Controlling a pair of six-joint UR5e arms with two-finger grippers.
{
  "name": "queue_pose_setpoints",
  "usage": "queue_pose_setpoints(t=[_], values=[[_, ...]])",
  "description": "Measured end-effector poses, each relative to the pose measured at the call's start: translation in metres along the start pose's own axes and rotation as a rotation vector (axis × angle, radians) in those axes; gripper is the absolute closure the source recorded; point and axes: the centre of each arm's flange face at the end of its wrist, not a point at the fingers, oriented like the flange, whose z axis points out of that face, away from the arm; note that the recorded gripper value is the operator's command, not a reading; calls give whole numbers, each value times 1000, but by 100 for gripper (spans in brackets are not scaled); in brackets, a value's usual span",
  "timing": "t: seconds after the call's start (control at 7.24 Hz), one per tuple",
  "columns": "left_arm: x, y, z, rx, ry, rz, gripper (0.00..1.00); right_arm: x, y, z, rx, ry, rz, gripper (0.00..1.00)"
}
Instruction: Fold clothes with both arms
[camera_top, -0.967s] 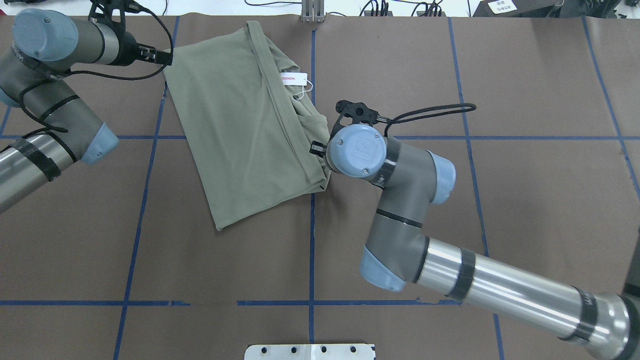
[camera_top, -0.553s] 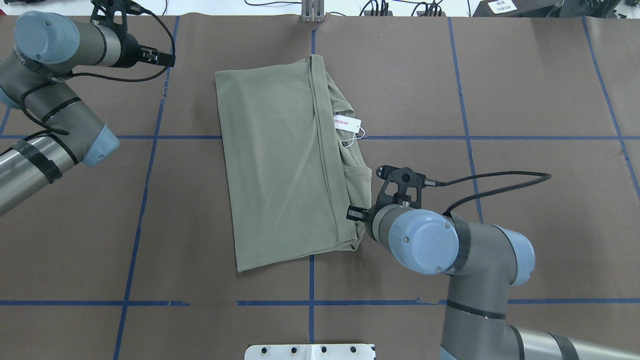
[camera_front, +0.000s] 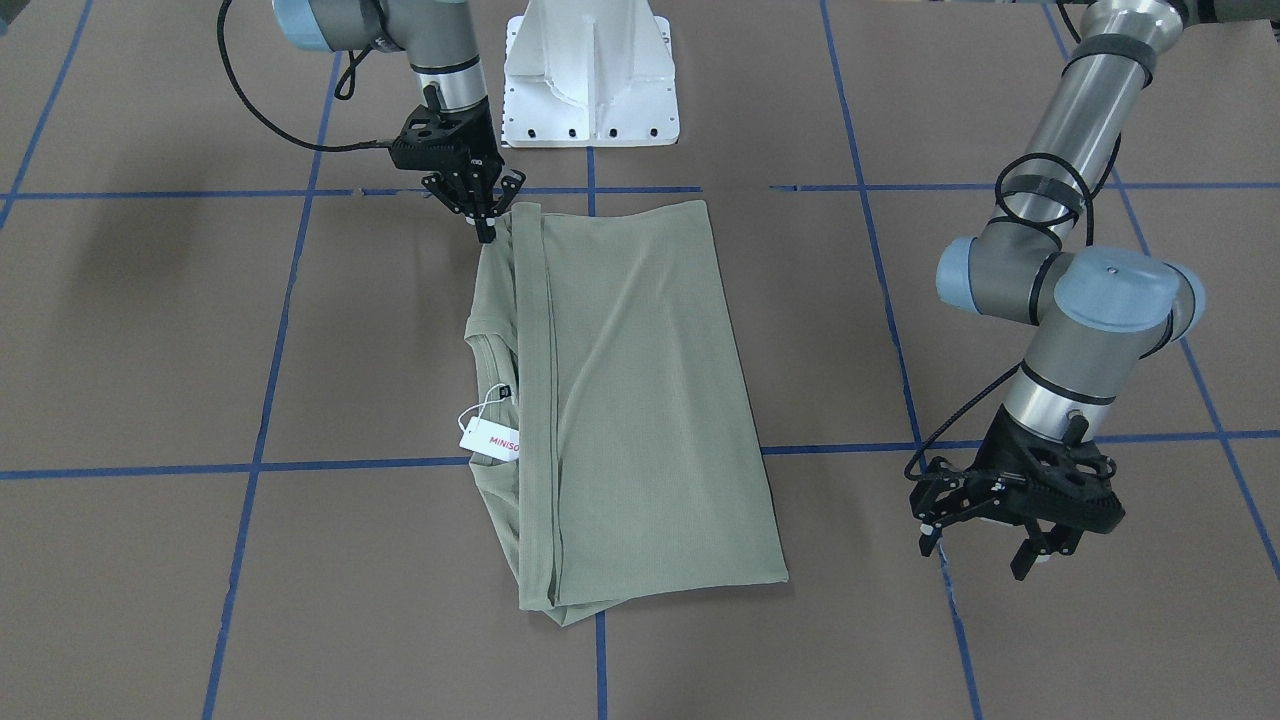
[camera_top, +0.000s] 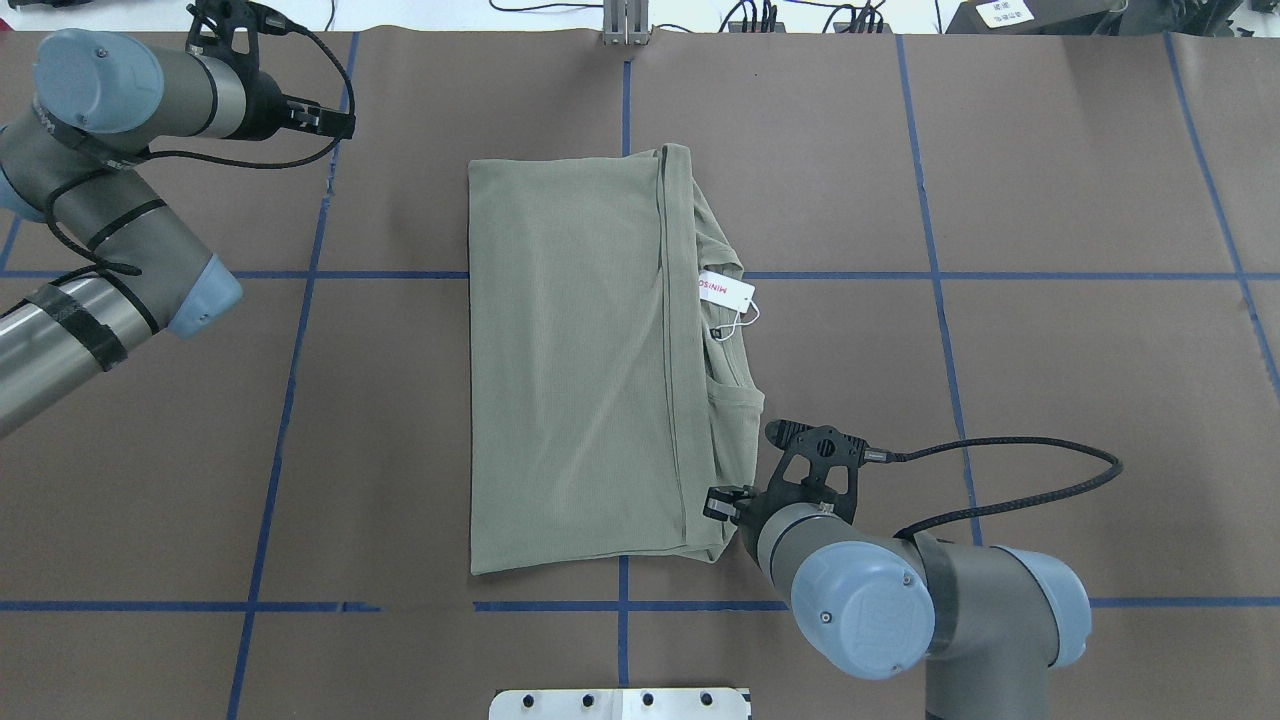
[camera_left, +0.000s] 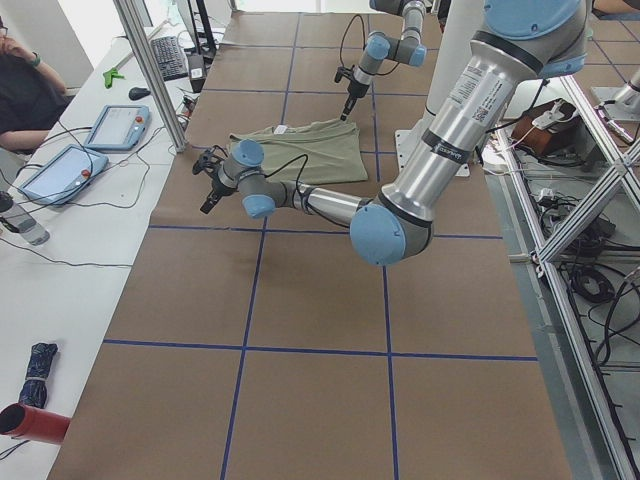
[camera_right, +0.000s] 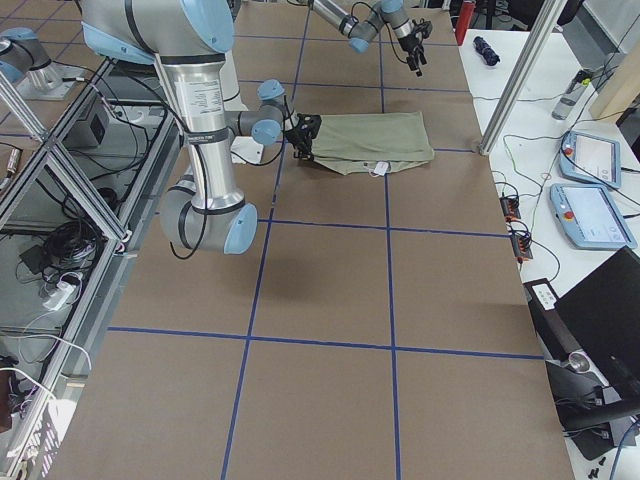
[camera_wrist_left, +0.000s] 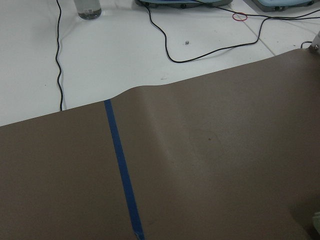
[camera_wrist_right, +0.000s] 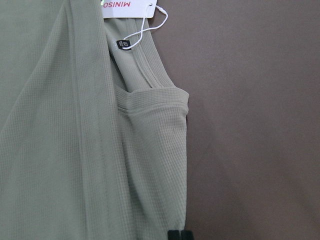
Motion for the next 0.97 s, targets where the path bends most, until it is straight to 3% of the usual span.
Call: queue_pose_setpoints(t=[0.14,0.55,0.97], values=[[0,0,0,0,0,0,0,0,8,0,1,-1,-3,0],[0,0,0,0,1,0,0,-13,10,1,11,13,-88,0],[1,0,0,-1,3,1,0,-81,-71,40,-42,94,-206,0]])
